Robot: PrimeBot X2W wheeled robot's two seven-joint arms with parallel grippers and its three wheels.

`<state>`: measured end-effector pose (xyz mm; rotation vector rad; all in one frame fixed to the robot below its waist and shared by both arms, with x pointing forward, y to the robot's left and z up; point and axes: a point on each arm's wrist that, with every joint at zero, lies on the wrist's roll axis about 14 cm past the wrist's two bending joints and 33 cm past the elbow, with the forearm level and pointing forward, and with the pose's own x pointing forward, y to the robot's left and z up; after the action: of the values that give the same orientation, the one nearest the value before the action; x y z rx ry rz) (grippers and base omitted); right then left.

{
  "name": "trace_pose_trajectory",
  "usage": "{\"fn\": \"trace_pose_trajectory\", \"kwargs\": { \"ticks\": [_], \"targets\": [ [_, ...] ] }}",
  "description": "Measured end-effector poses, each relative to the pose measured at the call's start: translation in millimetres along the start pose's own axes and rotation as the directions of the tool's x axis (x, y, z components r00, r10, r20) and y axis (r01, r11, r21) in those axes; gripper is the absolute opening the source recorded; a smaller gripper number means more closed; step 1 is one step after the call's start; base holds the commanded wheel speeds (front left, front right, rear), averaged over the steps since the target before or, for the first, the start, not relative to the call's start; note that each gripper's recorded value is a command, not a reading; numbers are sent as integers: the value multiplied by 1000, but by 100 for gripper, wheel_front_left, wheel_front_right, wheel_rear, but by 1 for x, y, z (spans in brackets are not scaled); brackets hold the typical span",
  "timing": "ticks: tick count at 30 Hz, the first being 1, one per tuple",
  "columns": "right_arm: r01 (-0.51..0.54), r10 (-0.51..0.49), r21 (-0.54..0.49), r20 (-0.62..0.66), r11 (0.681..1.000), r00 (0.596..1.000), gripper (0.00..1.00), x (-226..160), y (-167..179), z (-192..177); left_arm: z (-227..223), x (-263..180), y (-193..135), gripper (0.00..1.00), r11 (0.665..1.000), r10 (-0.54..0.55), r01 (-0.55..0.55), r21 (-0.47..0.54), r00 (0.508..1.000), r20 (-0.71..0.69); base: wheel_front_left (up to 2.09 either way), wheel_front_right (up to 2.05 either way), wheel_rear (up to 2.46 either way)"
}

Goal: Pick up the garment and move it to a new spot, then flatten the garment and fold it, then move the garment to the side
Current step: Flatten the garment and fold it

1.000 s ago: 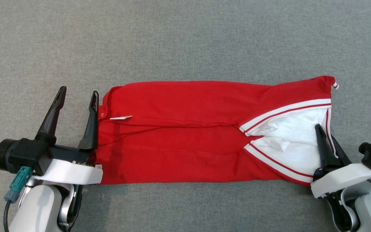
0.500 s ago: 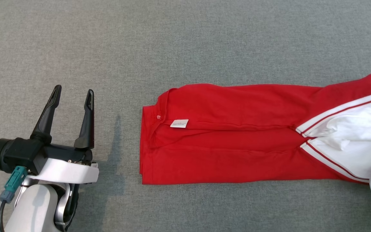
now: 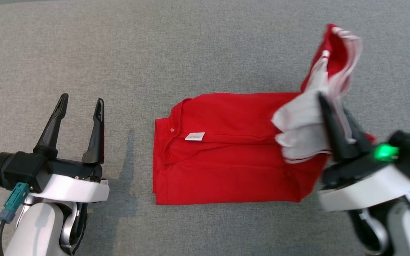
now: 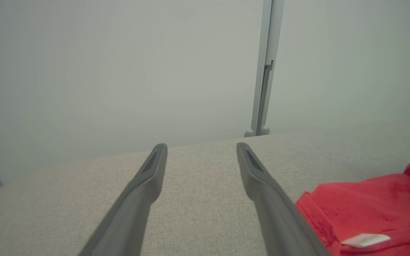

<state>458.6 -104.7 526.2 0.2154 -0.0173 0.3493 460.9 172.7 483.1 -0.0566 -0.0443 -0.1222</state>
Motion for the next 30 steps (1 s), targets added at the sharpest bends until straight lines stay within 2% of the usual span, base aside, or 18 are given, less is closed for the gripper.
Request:
{"fn": "trace_pose_trajectory", "kwargs": {
  "ticks": [4,9,20,21,22,23,24,27,30],
  "targets": [
    [-170,170,66,8,983,985,0,14,62,1,0,0,0,100,1000,0,0,-3,1000,0,0,0,0],
    [-310,324,153,-71,938,944,0,21,117,-32,-1,0,1,100,1000,6,-6,-15,1000,-2,0,0,0],
    [-410,475,289,-207,865,855,0,22,169,-106,-13,-4,6,100,999,28,-29,-21,999,-36,0,0,0],
    [-417,484,297,-207,859,850,10,21,172,-108,-14,-4,6,100,999,27,-27,-20,999,-39,0,0,0],
    [-425,496,307,-210,852,843,31,21,176,-111,-15,-4,6,100,999,25,-26,-19,999,-41,0,0,0],
    [-436,509,315,-206,843,836,96,20,180,-112,-16,-4,6,100,999,25,-25,-19,999,-43,0,0,0],
    [-448,522,324,-197,833,830,100,19,185,-111,-17,-3,6,100,1000,24,-25,-19,999,-44,0,0,0],
    [-480,554,348,-156,806,818,100,18,197,-104,-18,-2,5,100,1000,19,-20,-18,999,-47,0,0,0],
    [-500,560,353,-90,791,823,100,21,201,-88,-17,-2,3,100,1000,13,-13,-18,999,-44,0,0,0]
  ]
}}
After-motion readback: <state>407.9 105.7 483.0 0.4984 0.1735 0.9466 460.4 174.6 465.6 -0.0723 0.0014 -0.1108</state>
